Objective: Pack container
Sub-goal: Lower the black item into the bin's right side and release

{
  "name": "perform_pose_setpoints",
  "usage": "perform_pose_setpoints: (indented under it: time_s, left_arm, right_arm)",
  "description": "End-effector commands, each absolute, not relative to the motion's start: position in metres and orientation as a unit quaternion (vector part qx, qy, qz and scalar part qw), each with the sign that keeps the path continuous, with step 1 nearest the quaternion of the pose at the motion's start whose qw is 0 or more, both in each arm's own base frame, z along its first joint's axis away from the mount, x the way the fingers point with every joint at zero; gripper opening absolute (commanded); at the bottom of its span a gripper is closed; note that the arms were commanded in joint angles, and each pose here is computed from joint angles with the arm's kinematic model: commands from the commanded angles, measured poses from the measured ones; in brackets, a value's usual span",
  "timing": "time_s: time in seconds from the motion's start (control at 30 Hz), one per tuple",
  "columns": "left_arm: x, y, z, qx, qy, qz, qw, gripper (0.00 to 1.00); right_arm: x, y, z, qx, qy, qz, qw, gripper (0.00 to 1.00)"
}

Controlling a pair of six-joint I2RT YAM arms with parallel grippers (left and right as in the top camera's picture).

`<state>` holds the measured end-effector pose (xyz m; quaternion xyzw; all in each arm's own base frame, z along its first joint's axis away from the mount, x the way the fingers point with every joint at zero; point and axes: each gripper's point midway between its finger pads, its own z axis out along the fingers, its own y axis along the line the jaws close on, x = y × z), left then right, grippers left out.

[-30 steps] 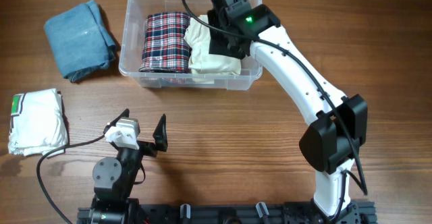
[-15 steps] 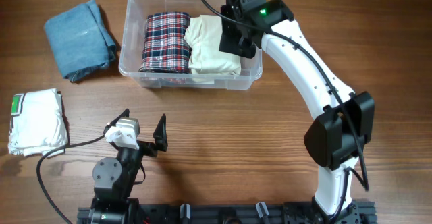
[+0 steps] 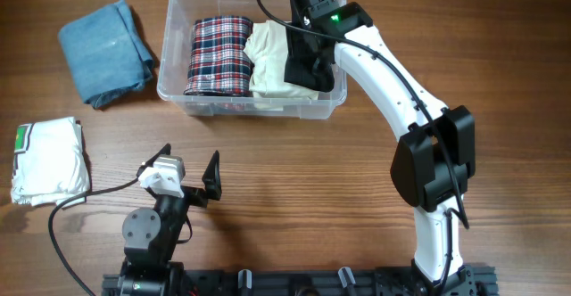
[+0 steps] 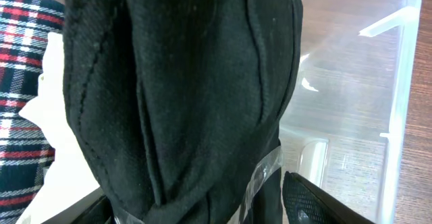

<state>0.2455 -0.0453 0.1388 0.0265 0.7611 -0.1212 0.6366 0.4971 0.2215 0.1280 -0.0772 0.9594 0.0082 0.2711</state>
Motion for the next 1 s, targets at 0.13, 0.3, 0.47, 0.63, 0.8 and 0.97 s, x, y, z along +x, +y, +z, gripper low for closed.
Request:
perform_pose_setpoints:
  time_s: [0.13, 0.3, 0.47, 0.63, 0.8, 0.97]
  left_arm:
    - [0.245, -0.046, 0.136, 0.027, 0.763, -0.122, 0.635, 1.0]
    - [0.245, -0.046, 0.136, 0.027, 0.763, -0.122, 0.635, 1.0]
    - [0.245, -0.046, 0.136, 0.027, 0.763, -0.122, 0.635, 1.0]
    - [0.245, -0.046, 0.136, 0.027, 0.763, -0.122, 0.635, 1.0]
    - [0.245, -0.046, 0.136, 0.027, 0.763, -0.122, 0.635, 1.0]
    - [0.245, -0.046, 0.136, 0.027, 0.763, -0.122, 0.635, 1.0]
  right_arm:
    - [0.505, 0.211, 0.18, -0.062, 0.942, 0.001, 0.329, 0.73]
    - [0.503, 0.213, 0.204, -0.06, 0.934, 0.017, 0.35, 0.6]
    - [0.502, 0.218, 0.204, -0.064, 0.935, 0.031, 0.348, 0.29]
    - [0.503, 0.221, 0.198, -0.06, 0.936, 0.036, 0.344, 0.09]
    - [0.498, 0.226, 0.162, -0.054, 0.95, 0.046, 0.304, 0.08]
    - [0.496, 0.24, 0.103, -0.063, 0.963, 0.067, 0.255, 0.09]
